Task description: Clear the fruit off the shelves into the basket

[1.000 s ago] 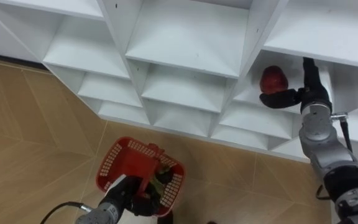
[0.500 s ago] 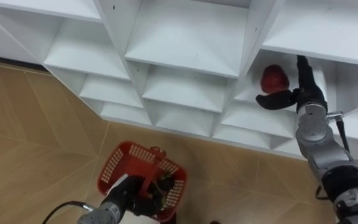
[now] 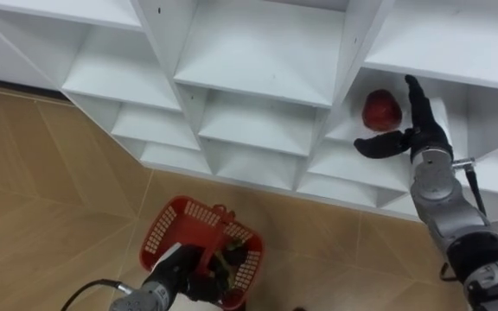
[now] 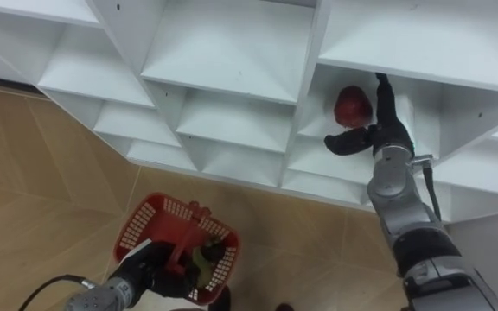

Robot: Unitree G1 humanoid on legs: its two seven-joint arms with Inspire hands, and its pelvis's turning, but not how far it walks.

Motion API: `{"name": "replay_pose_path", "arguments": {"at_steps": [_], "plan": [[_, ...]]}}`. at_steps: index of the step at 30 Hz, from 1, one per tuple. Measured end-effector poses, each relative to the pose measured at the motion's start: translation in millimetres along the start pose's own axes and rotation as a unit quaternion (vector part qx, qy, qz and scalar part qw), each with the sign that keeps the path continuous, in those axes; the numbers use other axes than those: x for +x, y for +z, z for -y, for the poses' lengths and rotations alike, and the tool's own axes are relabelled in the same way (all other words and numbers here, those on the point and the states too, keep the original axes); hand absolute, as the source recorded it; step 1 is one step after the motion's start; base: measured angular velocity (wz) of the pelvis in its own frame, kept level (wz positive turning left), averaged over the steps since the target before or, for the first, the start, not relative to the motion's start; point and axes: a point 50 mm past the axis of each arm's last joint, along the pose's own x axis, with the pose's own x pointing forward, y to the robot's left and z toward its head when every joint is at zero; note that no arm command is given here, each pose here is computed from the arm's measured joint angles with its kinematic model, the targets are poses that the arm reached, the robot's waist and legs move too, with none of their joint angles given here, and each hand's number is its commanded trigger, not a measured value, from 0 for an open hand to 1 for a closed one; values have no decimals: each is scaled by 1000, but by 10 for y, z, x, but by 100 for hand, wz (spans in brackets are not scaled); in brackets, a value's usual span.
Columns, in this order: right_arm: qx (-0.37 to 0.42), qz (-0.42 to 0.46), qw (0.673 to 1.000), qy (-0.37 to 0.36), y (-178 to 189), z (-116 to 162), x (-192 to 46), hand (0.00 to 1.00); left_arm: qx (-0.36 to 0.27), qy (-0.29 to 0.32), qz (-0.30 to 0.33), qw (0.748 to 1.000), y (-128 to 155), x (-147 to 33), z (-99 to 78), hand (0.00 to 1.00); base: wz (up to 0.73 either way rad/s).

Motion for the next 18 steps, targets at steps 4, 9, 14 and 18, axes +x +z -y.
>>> {"name": "replay_pose_path", "arguments": {"at_steps": [4,9,14,18], "plan": [[-20,-6,1000,4,-45,-8,-8,0,3,-2,1,1000,12,6,7,100,0],[-24,-6,1000,4,-46,-9,-9,0,5,-4,6,1000,52,20,6,100,0],[-27,-5,1000,7,-44,-25,-12,0,5,-3,7,1000,58,22,5,100,0],[-29,-4,1000,9,-43,-37,-15,0,0,-7,8,1000,59,24,21,100,0]]}}
